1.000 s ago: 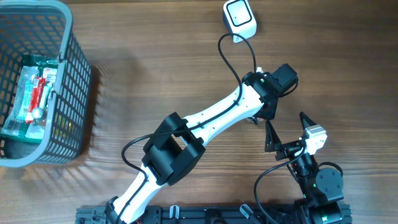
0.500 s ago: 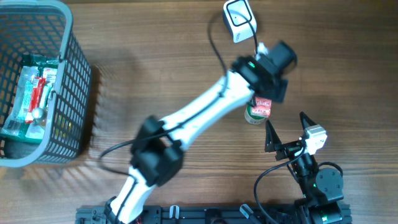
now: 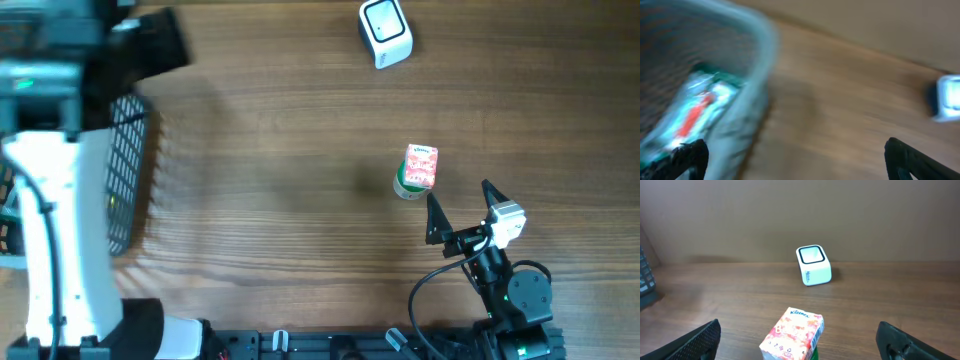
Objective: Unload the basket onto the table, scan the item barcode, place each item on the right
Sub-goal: 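Reach the left gripper into the basket and grasp the Vim bottle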
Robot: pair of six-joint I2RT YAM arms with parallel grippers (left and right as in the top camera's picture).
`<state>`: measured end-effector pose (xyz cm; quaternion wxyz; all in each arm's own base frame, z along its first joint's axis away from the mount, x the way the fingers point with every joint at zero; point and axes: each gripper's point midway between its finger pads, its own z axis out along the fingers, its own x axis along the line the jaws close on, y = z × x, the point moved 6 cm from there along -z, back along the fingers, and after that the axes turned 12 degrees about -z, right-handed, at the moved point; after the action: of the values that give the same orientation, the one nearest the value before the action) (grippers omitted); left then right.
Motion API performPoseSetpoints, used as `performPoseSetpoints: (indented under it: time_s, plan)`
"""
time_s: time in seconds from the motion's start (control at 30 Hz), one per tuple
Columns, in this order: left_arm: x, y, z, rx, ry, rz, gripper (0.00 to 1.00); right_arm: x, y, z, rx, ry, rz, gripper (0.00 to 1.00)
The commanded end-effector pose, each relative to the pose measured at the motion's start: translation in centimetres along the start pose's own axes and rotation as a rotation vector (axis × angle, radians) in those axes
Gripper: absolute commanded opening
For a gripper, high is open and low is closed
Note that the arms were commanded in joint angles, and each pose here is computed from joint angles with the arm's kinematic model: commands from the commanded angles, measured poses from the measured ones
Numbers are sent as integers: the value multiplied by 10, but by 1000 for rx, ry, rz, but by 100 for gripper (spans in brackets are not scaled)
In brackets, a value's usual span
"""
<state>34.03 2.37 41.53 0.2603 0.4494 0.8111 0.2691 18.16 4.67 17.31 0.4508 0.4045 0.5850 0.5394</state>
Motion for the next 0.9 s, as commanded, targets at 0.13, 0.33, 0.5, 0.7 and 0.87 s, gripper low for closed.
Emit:
performPoseSetpoints:
  time_s: [0.13,0.33,0.5,0.7,0.87]
  plan:
    - [113,7,1,82,273,-131,100,0,1,0,-4,3,-13,100]
    - [174,2,21,136,390,-271,100,0,1,0,-5,3,-12,100]
    - [202,-38,69,313,393,-263,100,0,1,0,-4,3,-12,100]
    - [215,-87,118,442,399,-212,99,0,1,0,-4,3,-12,100]
    - [220,-104,136,458,403,-213,88,0,1,0,-4,3,-12,100]
